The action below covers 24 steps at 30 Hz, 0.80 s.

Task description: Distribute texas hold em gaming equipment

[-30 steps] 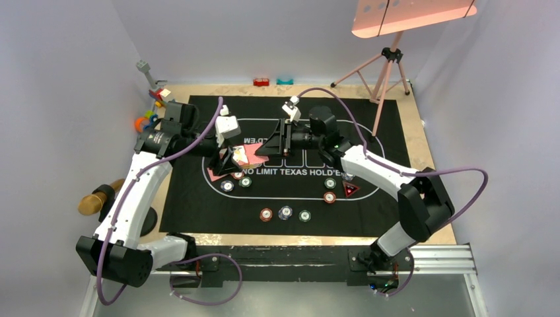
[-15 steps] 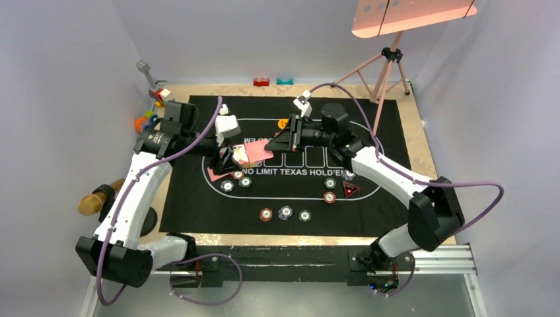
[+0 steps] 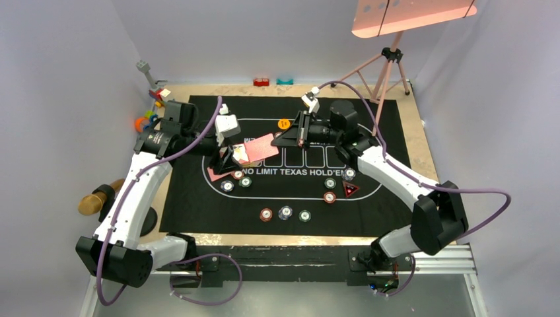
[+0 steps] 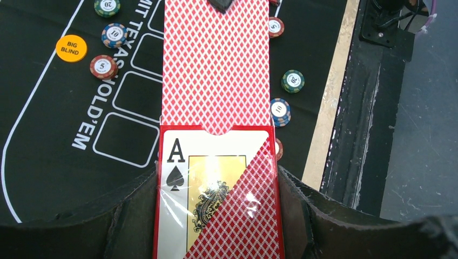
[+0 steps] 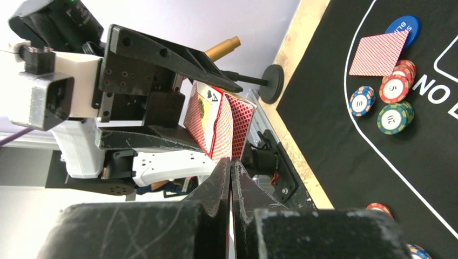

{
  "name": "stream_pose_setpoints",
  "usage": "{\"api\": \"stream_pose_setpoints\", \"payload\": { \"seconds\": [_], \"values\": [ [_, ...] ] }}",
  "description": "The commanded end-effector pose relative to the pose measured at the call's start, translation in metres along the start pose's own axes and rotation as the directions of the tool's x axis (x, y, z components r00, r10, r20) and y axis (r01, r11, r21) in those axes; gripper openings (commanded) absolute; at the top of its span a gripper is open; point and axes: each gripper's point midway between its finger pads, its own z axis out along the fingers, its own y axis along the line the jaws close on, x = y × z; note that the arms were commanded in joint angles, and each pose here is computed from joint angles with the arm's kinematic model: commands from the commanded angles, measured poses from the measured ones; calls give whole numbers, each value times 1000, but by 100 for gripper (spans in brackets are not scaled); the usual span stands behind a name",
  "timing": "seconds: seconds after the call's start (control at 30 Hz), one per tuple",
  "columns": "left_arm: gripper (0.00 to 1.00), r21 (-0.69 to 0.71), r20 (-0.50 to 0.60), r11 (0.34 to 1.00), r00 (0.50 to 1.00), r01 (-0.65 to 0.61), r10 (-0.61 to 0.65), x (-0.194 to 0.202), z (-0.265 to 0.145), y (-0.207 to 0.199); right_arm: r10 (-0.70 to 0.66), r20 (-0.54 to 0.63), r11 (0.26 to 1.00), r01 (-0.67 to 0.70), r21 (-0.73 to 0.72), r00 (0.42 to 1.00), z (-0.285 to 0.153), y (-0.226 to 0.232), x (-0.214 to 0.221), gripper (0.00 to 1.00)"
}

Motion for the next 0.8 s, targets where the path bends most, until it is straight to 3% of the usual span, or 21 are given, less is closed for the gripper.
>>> {"api": "stream_pose_setpoints", "payload": {
  "seconds": [0.0,0.33,0.53,0.77],
  "values": [
    [0,5,84,999,995,-47,46,-21,-4,-2,-9,27,996,11,-88,1000,-18,26,-13,0],
    [0,16,51,999,998,-38,37,-18,-6,-4,23,129,999,-17,-51,991,-46,1,-61,0],
    [0,29,107,998,993,-49,46,-35,-11,-11,3,199,997,-19,81,980,-51,-42,-101,0],
    [0,40,167,999,986,-29,22,-51,-17,-19,-16,251,961,-54,270,968,-22,-121,-155,0]
  ]
}}
